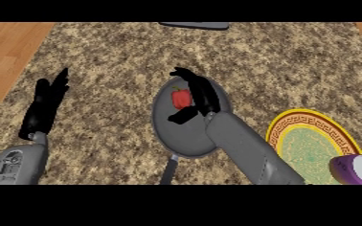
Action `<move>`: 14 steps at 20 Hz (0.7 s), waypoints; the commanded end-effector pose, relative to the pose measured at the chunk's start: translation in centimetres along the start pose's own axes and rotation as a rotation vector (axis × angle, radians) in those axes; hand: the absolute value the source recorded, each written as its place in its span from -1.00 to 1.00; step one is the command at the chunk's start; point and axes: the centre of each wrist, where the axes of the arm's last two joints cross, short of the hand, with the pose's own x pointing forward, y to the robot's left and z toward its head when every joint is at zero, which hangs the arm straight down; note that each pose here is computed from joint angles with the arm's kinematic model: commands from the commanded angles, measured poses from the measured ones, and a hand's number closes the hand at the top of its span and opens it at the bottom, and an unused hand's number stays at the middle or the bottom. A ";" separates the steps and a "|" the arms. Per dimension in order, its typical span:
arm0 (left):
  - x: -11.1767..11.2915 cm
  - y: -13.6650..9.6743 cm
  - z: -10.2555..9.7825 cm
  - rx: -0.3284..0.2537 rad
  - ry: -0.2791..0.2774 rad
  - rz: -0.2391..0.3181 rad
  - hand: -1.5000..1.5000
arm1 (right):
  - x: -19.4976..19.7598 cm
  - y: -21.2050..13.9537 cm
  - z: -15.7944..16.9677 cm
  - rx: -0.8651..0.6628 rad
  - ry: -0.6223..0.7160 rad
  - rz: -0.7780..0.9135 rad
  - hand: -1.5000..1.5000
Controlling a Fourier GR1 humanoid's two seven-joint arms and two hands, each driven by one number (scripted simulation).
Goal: Pick the bell pepper from the plate and place it in the pan
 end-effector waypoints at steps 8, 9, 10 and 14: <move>-0.7 -1.0 -0.1 0.009 0.016 0.002 0.00 | 2.2 -0.8 -1.2 -0.217 -0.095 -0.219 -1.00; -0.6 0.7 -0.2 0.032 0.019 -0.012 0.00 | 1.6 -1.2 -1.5 -0.226 -0.074 -0.240 -1.00; 0.3 1.8 0.1 0.033 0.014 -0.008 0.00 | 1.0 -0.7 -0.9 -0.250 -0.070 -0.254 -1.00; -2.0 3.4 0.0 0.062 0.044 0.014 0.00 | 1.2 -3.1 -3.1 -0.320 -0.027 -0.274 -1.00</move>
